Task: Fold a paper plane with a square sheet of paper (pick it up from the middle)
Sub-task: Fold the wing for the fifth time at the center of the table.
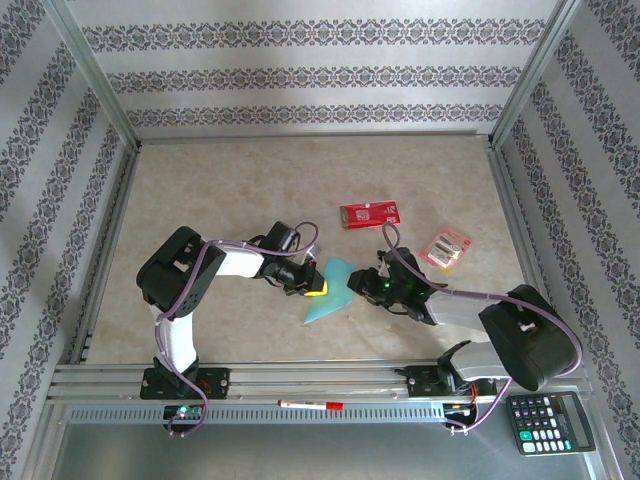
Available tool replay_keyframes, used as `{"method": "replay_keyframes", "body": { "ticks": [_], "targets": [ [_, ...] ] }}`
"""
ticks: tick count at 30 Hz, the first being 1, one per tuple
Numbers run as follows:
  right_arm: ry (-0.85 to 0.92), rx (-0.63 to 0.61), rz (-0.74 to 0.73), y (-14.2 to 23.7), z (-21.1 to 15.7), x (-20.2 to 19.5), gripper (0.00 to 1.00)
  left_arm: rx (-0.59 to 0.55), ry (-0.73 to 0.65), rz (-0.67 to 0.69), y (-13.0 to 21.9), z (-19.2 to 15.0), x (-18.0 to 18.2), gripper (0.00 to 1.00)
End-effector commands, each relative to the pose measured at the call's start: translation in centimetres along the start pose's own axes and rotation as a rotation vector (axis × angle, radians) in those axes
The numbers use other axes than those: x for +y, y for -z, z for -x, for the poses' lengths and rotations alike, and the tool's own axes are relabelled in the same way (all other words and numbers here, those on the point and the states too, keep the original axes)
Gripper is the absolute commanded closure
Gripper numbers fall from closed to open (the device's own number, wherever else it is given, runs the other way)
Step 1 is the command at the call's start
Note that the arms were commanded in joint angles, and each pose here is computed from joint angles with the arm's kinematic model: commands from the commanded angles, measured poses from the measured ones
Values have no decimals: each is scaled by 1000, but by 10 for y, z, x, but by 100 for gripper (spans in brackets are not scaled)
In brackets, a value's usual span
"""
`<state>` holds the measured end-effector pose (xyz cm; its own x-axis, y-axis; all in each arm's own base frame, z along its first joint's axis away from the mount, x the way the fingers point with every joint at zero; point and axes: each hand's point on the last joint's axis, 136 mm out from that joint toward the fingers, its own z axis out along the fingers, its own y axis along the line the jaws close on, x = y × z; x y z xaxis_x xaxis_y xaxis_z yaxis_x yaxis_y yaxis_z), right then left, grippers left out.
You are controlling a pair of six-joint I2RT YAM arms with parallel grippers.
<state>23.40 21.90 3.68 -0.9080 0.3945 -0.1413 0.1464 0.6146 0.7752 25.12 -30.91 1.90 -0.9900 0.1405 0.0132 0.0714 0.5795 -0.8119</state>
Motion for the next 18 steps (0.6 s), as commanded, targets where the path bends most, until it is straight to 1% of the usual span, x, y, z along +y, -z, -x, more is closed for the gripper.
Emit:
{"method": "replay_keyframes", "body": {
  "ticks": [1,12,18],
  "targets": [
    [-15,-58,33,1,6,8,69,42,137,170,-5,-20,56,100],
    [-40,-97,37,2,1,9,70,42,138,173,-5,-20,56,100],
    [-7,-110,23,-3,14,10,76,40,136,168,-5,-19,55,100]
  ]
}}
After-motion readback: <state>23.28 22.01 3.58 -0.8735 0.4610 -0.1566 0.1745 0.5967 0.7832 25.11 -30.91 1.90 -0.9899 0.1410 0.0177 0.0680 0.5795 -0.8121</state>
